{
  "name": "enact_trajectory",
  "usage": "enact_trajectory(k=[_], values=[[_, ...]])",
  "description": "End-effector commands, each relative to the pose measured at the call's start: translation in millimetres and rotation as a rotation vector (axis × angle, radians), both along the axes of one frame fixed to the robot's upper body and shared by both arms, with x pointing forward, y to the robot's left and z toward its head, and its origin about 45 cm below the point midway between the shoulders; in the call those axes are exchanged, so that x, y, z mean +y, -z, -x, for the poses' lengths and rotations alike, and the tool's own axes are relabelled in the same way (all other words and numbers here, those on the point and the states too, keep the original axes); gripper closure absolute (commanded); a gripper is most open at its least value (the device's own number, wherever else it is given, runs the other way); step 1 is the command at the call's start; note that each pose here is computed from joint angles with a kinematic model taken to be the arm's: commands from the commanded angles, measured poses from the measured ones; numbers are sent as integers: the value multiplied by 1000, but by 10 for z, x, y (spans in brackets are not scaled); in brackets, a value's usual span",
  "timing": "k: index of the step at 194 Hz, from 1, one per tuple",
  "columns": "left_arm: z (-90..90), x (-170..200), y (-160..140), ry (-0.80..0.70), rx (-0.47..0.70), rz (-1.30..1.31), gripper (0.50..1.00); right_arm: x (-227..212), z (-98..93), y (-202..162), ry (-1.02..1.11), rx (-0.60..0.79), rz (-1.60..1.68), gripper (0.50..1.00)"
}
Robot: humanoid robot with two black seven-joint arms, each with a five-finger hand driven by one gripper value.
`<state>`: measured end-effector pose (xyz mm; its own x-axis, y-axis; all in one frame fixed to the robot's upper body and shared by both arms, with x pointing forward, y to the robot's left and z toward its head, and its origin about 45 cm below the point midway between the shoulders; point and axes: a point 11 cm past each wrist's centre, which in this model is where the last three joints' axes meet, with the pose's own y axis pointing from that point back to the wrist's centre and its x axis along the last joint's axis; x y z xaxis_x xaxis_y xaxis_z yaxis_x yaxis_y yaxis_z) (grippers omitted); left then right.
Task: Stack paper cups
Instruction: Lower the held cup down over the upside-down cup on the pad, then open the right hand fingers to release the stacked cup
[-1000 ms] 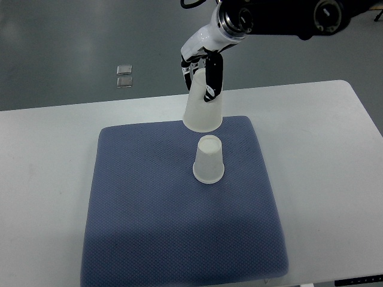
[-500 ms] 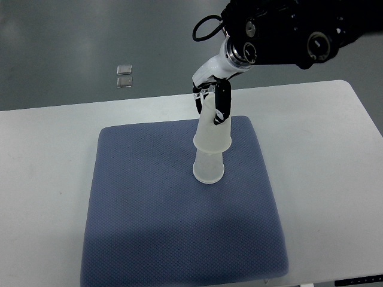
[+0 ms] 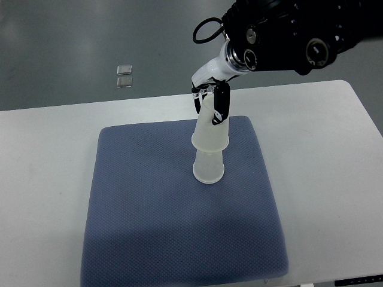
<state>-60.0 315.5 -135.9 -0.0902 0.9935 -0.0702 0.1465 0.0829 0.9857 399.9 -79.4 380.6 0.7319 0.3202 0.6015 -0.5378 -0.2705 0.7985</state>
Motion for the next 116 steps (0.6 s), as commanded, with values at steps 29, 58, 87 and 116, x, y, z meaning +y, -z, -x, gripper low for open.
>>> enact_trajectory(k=[29,58,87,116], values=[[1,7,0,0,0,-3,500,-7,-7,57,5,1,-9,824],[1,7,0,0,0,-3,500,-16,18,105,4,16,-8,812],[1,7,0,0,0,-3,500,-16,48,167,4,35,-10,789],[1,7,0,0,0,-3,500,-20,31,199,8,22,-21,775]])
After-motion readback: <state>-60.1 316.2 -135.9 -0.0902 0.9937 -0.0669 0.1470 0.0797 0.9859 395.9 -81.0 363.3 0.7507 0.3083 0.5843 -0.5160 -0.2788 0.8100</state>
